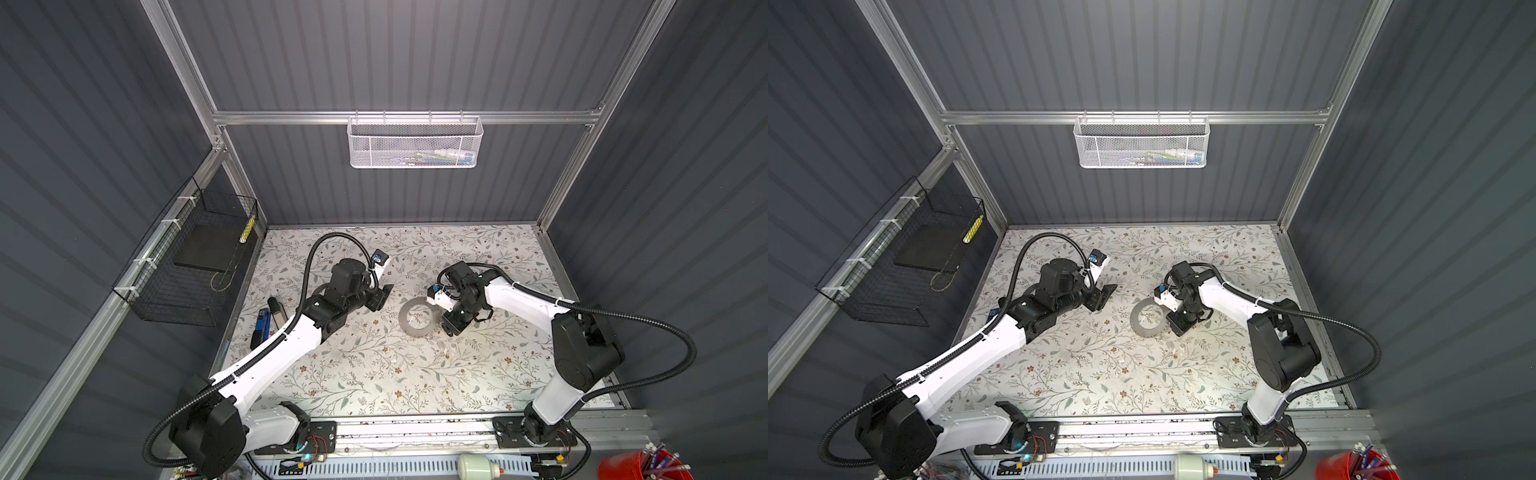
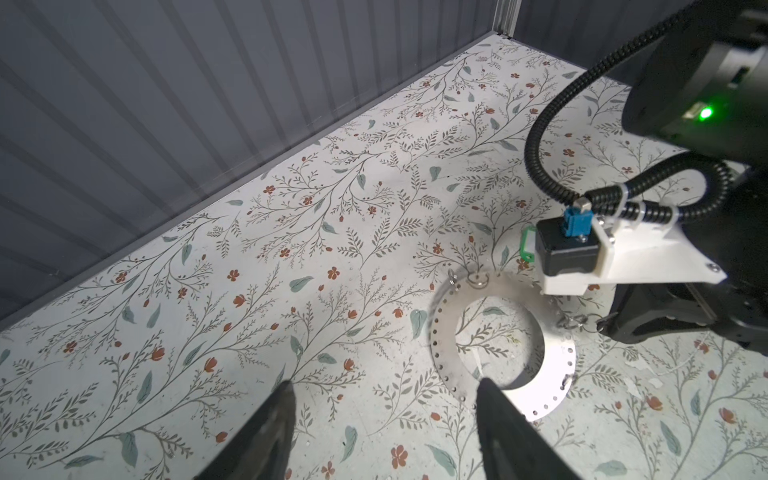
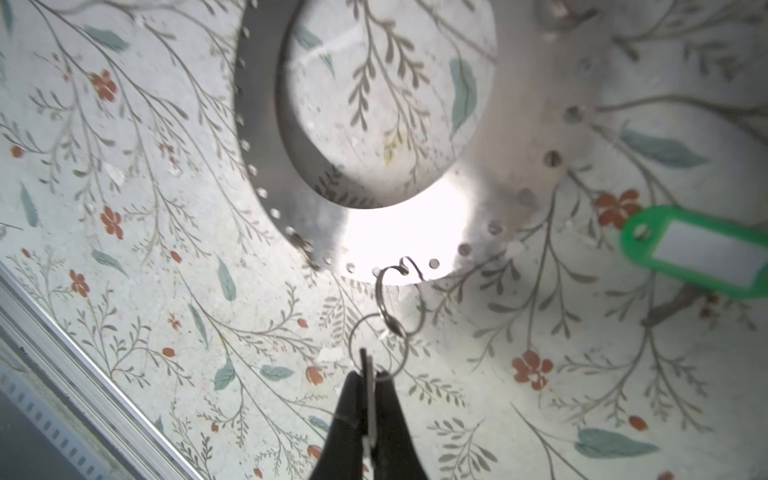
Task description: Put the keys on the keyring
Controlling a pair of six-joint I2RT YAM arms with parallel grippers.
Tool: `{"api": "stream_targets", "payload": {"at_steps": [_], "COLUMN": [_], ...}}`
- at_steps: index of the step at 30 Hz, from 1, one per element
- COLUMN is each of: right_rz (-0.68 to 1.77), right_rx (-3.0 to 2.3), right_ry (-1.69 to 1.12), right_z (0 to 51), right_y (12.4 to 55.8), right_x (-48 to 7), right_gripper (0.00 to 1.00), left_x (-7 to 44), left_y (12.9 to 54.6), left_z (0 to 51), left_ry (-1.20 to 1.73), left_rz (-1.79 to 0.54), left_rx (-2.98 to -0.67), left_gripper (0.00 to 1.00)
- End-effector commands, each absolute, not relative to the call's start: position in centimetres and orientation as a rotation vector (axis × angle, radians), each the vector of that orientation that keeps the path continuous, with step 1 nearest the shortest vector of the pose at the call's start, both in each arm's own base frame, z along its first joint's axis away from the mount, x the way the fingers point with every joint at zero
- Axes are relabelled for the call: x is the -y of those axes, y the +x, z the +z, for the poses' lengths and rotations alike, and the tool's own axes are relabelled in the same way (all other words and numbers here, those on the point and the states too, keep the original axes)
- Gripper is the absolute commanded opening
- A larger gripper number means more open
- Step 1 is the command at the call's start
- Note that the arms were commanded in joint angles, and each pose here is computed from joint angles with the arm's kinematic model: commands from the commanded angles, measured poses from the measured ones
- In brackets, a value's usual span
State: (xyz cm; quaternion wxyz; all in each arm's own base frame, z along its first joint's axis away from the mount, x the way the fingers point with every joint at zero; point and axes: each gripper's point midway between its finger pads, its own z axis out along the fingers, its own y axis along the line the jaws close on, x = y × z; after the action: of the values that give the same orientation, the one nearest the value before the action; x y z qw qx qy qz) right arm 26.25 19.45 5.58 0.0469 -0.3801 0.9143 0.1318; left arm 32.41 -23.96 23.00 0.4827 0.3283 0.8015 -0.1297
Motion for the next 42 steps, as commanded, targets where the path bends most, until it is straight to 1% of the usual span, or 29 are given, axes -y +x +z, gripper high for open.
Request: {"api": "stream_targets", "payload": {"at_steps": [1, 5, 7, 12, 13, 16, 21, 23, 27, 30, 32, 34, 35, 38, 39, 42], "right_rz": [0.299, 0.271, 0.243, 0.165, 0.151, 0.094, -0.014, -0.019, 0.048, 0.132, 0.213, 0.292, 0.329, 0.481, 0.519, 0.557], "right_rx": [-2.857, -2.893, -2.908, -2.926, -2.916, -2.867, -2.760, -2.669, -2.426, -2.275, -2.211, -2.180, -2.190, -2.260, -2.286, -2.397], "right_ry": [-1.179, -1.178, -1.177, -1.166, -1.156, -1.099, -0.887, -0.751, -0.466, -0.289, -0.299, -0.357, -0.354, -0.407, -0.422, -0.337], "right_z": [5.2, 4.4, 4.0, 3.5, 3.7, 5.0, 8.4, 10.3, 13.7, 15.4, 15.9, 15.9, 15.6, 14.1, 13.7, 11.5], "right_y": [24.9, 24.3, 24.0, 23.6, 23.7, 24.4, 26.6, 28.0, 31.2, 32.9, 33.3, 33.3, 33.5, 33.6, 33.6, 34.3], "right_x": [-17.5, -16.9, -16.4, -15.2, -15.0, -14.3, -11.4, -10.2, -9.3, -9.8, -10.9, -12.3, -12.8, -15.2, -15.8, -16.5], "right_gripper": [0.04, 0.06, 0.08, 0.23, 0.27, 0.35, 0.50, 0.56, 0.65, 0.66, 0.69, 0.71, 0.71, 0.80, 0.82, 0.82], "left_x": [24.8, 24.9, 25.0, 25.3, 25.3, 25.5, 26.0, 26.5, 27.8, 28.5, 28.8, 29.1, 29.2, 29.9, 29.9, 29.6], "left_y": [32.6, 32.6, 32.5, 32.2, 32.1, 32.1, 31.8, 31.8, 31.8, 32.5, 33.2, 34.0, 34.5, 35.9, 36.4, 38.2], "left_z": [24.3, 24.3, 24.3, 24.0, 23.9, 23.8, 23.6, 23.4, 22.5, 21.1, 20.3, 19.8, 19.7, 18.4, 17.7, 16.1], "left_ry": [0.828, 0.831, 0.834, 0.834, 0.835, 0.840, 0.857, 0.861, 0.875, 0.870, 0.858, 0.826, 0.798, 0.782, 0.781, 0.733], "left_rz": [-0.351, -0.358, -0.366, -0.396, -0.403, -0.416, -0.449, -0.475, -0.542, -0.543, -0.529, -0.530, -0.534, -0.517, -0.491, -0.412], "left_rx": [-1.917, -1.918, -1.917, -1.916, -1.915, -1.914, -1.921, -1.923, -1.910, -1.920, -1.928, -1.924, -1.928, -1.997, -2.035, -2.103], "left_gripper": [0.69, 0.69, 0.69, 0.71, 0.72, 0.73, 0.74, 0.75, 0.79, 0.83, 0.83, 0.83, 0.85, 0.97, 1.00, 1.00]}}
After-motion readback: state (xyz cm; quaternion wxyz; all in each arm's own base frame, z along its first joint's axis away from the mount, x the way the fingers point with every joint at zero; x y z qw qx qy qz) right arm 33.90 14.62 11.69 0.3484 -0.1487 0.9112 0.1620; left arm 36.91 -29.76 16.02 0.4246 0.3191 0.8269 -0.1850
